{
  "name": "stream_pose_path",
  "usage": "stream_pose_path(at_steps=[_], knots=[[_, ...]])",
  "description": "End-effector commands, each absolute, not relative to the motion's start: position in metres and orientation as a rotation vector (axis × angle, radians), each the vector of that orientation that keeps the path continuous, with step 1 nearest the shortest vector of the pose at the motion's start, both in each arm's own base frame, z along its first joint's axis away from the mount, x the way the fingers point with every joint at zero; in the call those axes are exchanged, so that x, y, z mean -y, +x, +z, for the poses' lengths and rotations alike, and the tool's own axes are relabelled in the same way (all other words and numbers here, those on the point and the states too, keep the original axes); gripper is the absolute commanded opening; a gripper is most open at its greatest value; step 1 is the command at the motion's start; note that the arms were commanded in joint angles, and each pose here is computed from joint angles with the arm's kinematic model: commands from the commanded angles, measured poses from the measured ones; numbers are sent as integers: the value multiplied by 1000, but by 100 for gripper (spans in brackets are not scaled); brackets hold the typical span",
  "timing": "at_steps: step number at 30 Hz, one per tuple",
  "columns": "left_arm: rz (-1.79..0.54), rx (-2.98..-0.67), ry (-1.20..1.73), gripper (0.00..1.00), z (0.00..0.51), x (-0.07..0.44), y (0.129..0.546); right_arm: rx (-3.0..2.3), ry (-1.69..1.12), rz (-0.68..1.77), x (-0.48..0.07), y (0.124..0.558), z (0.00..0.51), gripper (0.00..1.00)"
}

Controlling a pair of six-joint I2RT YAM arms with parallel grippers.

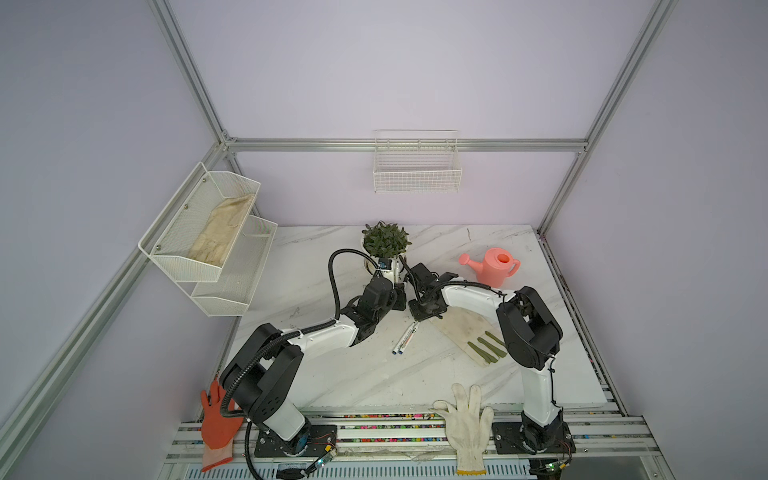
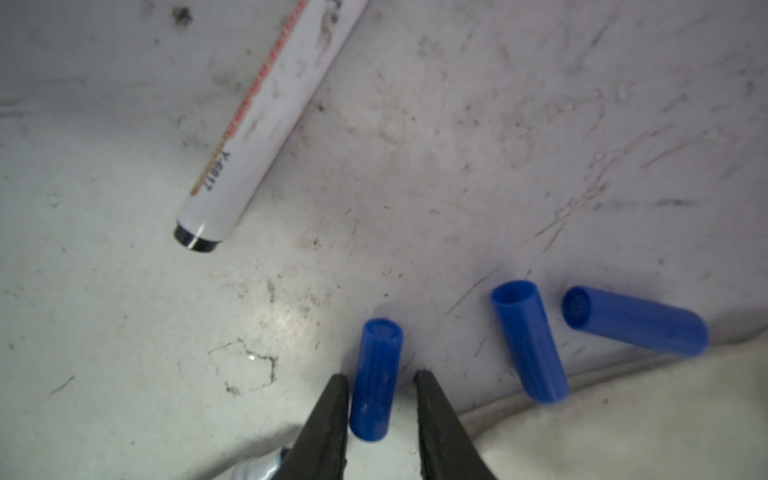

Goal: Insert the pens into the pen caps
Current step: 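Lower the right gripper and grasp a blue cap, then lift the blue cap with the right gripper above the marker tip in the left gripper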

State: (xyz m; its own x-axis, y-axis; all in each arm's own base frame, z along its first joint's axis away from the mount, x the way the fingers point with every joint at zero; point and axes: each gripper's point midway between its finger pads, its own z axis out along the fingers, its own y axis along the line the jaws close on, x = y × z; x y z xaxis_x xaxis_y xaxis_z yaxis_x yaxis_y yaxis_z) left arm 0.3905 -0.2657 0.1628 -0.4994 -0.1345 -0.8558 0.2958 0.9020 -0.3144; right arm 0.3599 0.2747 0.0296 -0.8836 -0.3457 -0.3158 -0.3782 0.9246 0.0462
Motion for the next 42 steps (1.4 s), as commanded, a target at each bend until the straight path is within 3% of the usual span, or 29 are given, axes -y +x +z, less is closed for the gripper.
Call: stream_pose_path(at_steps=[1,6,10,17,22,31,42], knots=[[-544,-1987,149,0,176,268,390,-2814,-522,155,-269,361,20,24],[-566,-1985,232,0,178,277,387,-2795,-547,164,-273,368,18,9],[-610,-1990,310,0,177,288,381,-2723,-506,246,-277,387,45,0],[-648,-1979,392,0,178,304,369,-2325,-288,660,-257,425,191,0],[-694,-1914,502,0,193,330,357,-2056,-287,907,-248,414,267,0],[-807,-1799,486,0,222,350,352,-1944,-416,1180,-270,380,290,0],[-802,-1766,457,0,233,350,358,-1946,-438,1220,-270,366,289,0]])
